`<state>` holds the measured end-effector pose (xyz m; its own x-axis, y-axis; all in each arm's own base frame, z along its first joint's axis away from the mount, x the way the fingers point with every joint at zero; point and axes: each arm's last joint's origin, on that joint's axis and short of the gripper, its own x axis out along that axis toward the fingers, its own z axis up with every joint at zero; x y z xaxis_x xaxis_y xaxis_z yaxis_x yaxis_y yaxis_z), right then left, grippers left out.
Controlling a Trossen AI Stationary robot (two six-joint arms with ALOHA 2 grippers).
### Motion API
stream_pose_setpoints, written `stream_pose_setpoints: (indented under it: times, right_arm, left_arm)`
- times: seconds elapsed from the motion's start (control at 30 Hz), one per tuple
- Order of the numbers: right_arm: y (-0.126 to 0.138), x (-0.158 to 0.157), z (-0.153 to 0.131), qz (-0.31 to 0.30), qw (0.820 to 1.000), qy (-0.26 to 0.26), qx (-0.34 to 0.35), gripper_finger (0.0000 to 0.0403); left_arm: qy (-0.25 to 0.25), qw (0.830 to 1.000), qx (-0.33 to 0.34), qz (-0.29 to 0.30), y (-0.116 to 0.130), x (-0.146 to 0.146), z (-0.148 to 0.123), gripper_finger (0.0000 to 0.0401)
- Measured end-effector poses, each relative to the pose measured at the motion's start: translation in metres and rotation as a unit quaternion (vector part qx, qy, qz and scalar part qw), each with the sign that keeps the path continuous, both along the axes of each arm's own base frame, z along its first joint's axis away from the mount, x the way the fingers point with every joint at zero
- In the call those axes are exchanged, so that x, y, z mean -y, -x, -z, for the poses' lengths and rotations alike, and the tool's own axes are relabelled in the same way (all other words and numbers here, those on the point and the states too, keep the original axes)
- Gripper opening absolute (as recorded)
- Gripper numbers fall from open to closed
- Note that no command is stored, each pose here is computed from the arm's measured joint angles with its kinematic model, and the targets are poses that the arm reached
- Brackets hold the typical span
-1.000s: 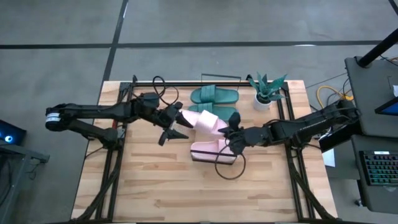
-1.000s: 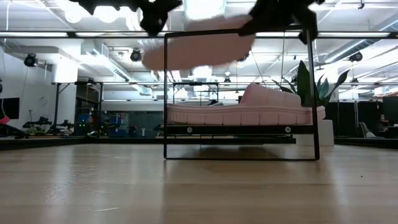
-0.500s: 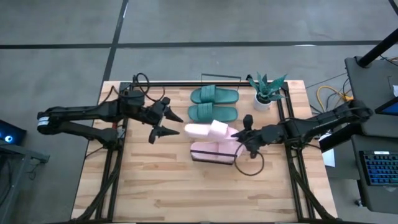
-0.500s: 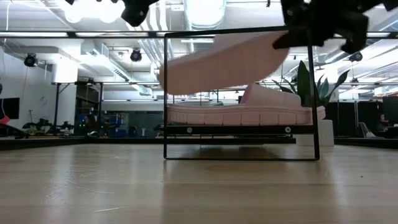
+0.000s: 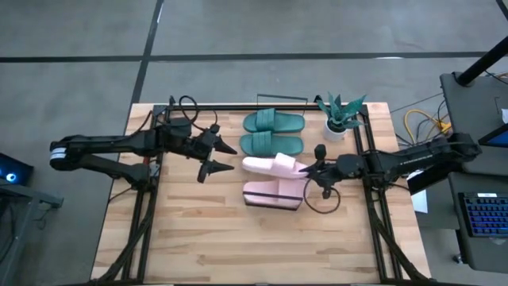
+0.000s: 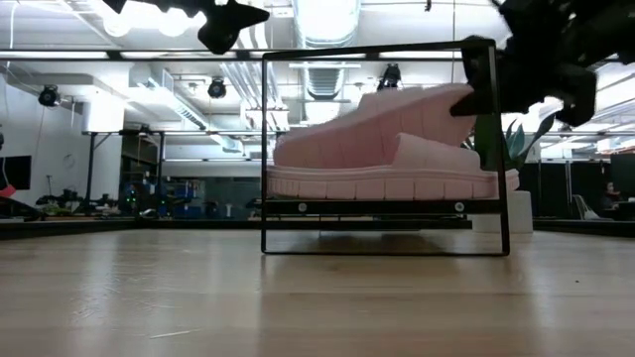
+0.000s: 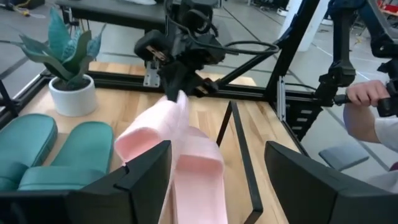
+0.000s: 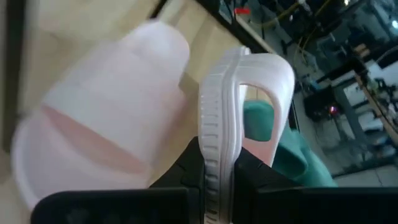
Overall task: Pick and place slides into the shelf
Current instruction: Put the pink slipper on the shelf
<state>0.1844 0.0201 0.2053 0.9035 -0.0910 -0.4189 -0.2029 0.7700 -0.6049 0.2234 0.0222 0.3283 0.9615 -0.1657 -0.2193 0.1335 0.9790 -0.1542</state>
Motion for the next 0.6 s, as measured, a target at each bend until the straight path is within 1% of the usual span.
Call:
stream_pose_setpoints:
  times: [0.07,0.17,0.23,0.4,0.47,0.6]
  right_arm:
    - [-0.001,0.004,0.002,0.000,1.000,-0.001,-0.009,0.0025]
    - [-0.002,0.008,0.003,-0.024,0.999,-0.016,-0.014,0.0025]
    - [-0.002,0.013,0.004,-0.023,0.999,-0.018,-0.016,0.0025]
    - [0.000,0.025,0.009,-0.008,0.999,0.011,-0.029,0.0025]
    - [0.000,0.029,0.011,-0.009,0.999,0.023,-0.036,0.0025]
    - [0.002,0.032,0.018,-0.023,0.998,0.027,-0.048,0.0025]
  left_arm:
    - [0.001,1.000,-0.005,0.000,-0.002,0.000,0.002,0.0242]
    - [0.001,1.000,-0.011,-0.001,-0.005,-0.001,0.005,0.0242]
    - [-0.001,1.000,-0.015,0.000,-0.006,-0.001,0.006,0.0242]
    - [-0.020,1.000,-0.023,0.003,-0.011,-0.002,0.011,0.0242]
    - [-0.021,0.999,-0.026,-0.003,-0.012,-0.002,0.012,0.0242]
    - [-0.021,0.999,-0.031,-0.003,-0.014,-0.002,0.015,0.0242]
